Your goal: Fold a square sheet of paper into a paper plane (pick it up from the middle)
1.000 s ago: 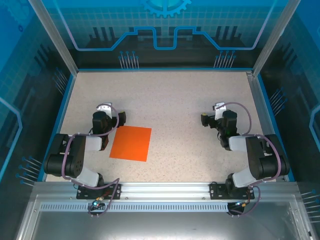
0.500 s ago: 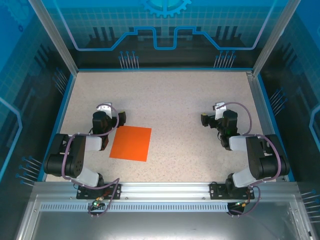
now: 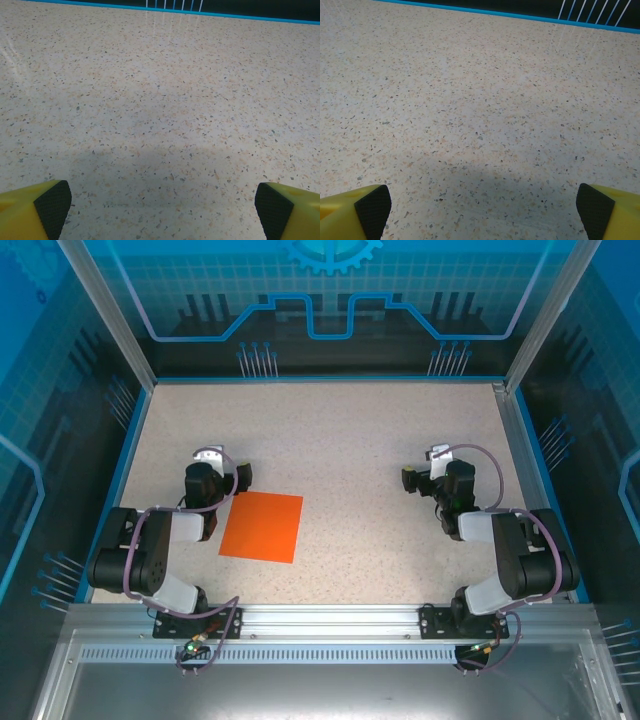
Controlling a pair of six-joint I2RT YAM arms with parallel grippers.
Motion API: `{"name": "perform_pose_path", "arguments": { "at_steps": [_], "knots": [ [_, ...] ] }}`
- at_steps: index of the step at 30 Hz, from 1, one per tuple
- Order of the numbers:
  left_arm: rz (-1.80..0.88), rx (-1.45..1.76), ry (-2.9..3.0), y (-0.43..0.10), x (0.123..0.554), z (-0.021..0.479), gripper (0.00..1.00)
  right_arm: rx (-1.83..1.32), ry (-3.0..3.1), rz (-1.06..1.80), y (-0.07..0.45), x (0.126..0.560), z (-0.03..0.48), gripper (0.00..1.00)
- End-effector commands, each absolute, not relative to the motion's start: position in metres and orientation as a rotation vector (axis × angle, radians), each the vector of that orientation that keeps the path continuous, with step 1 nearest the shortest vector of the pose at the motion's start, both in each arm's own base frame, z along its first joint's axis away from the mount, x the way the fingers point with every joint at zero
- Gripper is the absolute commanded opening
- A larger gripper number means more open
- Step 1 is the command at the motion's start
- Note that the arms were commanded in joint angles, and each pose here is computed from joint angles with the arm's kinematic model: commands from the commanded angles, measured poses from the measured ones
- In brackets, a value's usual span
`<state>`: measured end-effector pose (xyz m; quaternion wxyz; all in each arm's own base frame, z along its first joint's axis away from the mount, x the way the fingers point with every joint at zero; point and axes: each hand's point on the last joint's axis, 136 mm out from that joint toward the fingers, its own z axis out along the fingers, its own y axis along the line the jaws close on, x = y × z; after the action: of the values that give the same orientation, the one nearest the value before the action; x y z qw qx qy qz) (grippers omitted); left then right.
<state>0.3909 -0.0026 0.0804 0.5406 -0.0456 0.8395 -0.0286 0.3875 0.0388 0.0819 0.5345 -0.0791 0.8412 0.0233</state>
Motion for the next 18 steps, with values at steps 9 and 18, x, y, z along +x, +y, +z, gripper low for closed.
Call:
{"name": "perform_pose_path", "arguments": {
  "at_steps": [9, 18],
  "knots": [
    [-0.079, -0.084, 1.968, -0.0033, 0.3973, 0.0912, 0.99, -0.182, 1.969, 0.052, 0.0334, 0.3964, 0.0930, 0.99],
    [-0.113, -0.035, 1.944, -0.0115, 0.3924, 0.0948, 0.98, -0.202, 1.959, 0.066, 0.0367, 0.3952, 0.0942, 0.99]
  ]
}}
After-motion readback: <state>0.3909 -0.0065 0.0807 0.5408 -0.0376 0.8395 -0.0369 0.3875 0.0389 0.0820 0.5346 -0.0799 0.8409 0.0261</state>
